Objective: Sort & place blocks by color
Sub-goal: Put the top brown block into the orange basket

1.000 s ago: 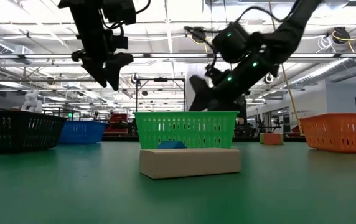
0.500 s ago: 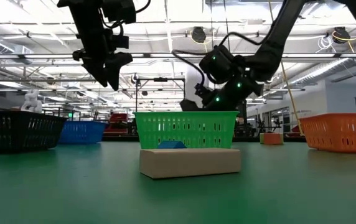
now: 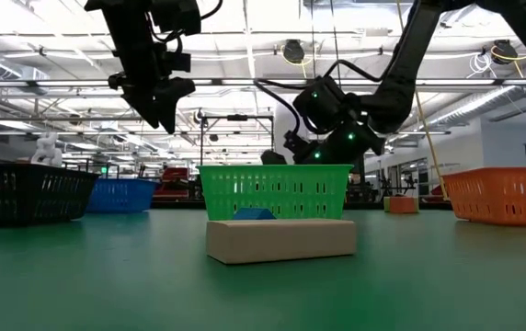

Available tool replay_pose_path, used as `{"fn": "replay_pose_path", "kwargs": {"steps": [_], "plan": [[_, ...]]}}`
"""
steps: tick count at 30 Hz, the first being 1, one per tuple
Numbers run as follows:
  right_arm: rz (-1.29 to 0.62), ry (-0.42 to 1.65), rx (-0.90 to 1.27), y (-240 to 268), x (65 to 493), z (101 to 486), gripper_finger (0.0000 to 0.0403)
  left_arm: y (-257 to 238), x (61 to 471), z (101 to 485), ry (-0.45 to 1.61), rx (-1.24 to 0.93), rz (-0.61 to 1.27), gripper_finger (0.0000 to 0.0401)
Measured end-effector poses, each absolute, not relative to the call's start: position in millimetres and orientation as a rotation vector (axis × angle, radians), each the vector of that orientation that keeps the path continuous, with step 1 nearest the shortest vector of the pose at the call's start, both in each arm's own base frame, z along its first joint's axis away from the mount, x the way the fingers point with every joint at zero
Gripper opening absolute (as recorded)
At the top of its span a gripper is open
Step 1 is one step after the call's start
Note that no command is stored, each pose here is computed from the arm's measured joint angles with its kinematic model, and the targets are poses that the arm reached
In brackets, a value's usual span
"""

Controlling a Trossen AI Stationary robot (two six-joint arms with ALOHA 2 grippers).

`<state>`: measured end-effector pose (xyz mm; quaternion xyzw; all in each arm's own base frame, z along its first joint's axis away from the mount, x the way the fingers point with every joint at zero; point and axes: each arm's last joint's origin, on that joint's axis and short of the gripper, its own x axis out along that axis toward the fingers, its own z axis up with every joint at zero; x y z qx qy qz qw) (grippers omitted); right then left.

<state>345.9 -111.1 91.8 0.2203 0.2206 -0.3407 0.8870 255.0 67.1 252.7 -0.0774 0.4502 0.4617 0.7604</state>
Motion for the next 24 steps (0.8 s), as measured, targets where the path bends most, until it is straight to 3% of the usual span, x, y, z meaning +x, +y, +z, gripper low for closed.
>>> {"fn": "replay_pose_path", "kwargs": {"steps": [10, 15, 24], "plan": [[-0.547, 0.494, 0.548, -112, 343, 105, 0.0113, 67, 255, 253, 0.995, -0.146, 0.988, 0.0227], [-0.526, 0.528, 0.49, -108, 332, 141, 0.0113, 67, 255, 253, 0.976, -0.179, 1.006, 0.0227], [-0.489, 0.786, 0.467, -67, 284, 198, 0.0113, 67, 255, 253, 0.949, -0.218, 1.028, 0.0227]]}}
